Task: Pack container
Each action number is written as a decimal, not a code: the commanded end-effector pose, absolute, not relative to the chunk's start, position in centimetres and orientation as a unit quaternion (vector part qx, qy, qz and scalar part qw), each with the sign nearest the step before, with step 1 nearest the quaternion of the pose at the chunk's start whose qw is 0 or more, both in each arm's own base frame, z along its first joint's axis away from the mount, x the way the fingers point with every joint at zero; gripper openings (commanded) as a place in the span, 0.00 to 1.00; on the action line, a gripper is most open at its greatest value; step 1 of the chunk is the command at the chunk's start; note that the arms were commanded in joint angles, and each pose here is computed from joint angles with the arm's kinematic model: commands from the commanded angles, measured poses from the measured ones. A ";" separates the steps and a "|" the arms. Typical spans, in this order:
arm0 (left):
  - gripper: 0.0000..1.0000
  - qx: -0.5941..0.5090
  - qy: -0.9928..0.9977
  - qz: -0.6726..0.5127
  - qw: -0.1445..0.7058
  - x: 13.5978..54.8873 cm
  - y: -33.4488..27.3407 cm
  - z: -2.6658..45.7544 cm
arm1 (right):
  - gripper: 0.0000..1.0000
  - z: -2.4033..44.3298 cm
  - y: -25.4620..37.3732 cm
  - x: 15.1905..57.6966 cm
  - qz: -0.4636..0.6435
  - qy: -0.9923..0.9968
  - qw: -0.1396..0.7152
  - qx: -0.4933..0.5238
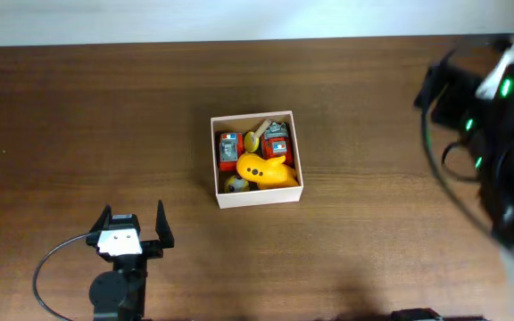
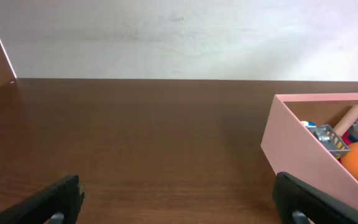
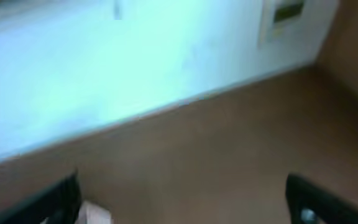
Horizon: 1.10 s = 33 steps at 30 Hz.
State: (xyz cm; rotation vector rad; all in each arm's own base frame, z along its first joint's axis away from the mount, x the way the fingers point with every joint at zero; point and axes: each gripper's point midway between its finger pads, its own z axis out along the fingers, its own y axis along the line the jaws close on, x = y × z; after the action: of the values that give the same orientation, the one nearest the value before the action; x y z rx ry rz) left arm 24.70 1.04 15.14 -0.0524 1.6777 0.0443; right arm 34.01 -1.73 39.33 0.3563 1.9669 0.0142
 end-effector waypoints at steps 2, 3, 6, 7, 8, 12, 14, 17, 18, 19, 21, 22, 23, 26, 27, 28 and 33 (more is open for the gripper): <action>0.99 -0.019 0.743 0.014 0.669 24.7 0.8 15.1 | 0.99 32.7 -0.6 31.6 0.014 0.836 0.541 0.089; 0.99 -0.020 0.743 0.014 0.669 24.7 0.8 15.1 | 0.99 31.5 -0.5 31.0 0.016 0.832 0.548 0.088; 0.99 -0.020 0.743 0.014 0.669 24.7 0.8 15.1 | 0.99 28.4 -0.3 29.2 0.027 0.820 0.565 0.083; 0.99 -0.020 0.743 0.013 0.669 24.7 0.8 15.1 | 0.99 27.5 -0.2 28.7 0.033 0.818 0.569 0.080; 0.99 -0.019 0.743 0.014 0.669 24.7 0.8 15.1 | 0.99 26.5 -0.1 28.1 0.041 0.814 0.575 0.078; 0.99 -0.019 0.743 0.014 0.669 24.7 0.8 15.1 | 0.99 23.3 0.2 26.3 0.063 0.795 0.599 0.069; 0.99 -0.020 0.743 0.014 0.669 24.7 0.8 15.1 | 0.99 21.9 0.2 25.6 0.066 0.786 0.611 0.068; 0.99 -0.020 0.743 0.014 0.669 24.7 0.8 15.1 | 0.99 20.2 0.2 24.8 0.067 0.774 0.626 0.066; 0.99 -0.020 0.743 0.014 0.669 24.7 0.8 15.1 | 0.99 19.8 0.2 24.7 0.067 0.772 0.629 0.066; 0.99 -0.019 0.743 0.014 0.669 24.7 0.8 15.1 | 0.99 19.4 0.2 24.5 0.067 0.769 0.632 0.066; 0.99 -0.020 0.743 0.014 0.669 24.7 0.8 15.1 | 0.99 18.7 0.2 24.3 0.067 0.767 0.635 0.065; 0.99 -0.020 0.743 0.014 0.669 24.7 0.8 15.1 | 0.99 18.3 0.2 24.2 0.067 0.766 0.636 0.065; 0.99 -0.020 0.743 0.014 0.669 24.7 0.8 15.1 | 0.99 18.1 0.2 24.1 0.068 0.765 0.637 0.065; 0.99 -0.020 0.743 0.014 0.669 24.7 0.8 15.1 | 0.99 17.4 0.2 24.0 0.068 0.765 0.637 0.065; 0.99 -0.019 0.743 0.014 0.669 24.7 0.8 15.1 | 0.99 17.2 0.2 23.9 0.068 0.765 0.637 0.064; 0.99 -0.019 0.743 0.014 0.669 24.7 0.8 15.1 | 0.99 17.1 0.2 23.9 0.068 0.765 0.637 0.064; 0.99 -0.019 0.743 0.014 0.669 24.7 0.8 15.1 | 0.99 15.9 0.4 23.8 0.072 0.765 0.637 0.061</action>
State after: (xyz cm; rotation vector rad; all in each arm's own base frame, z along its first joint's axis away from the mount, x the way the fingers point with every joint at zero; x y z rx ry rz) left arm 24.70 1.05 15.13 -0.0524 1.6781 0.0443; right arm 23.86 0.20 16.50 0.1533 1.7506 0.1532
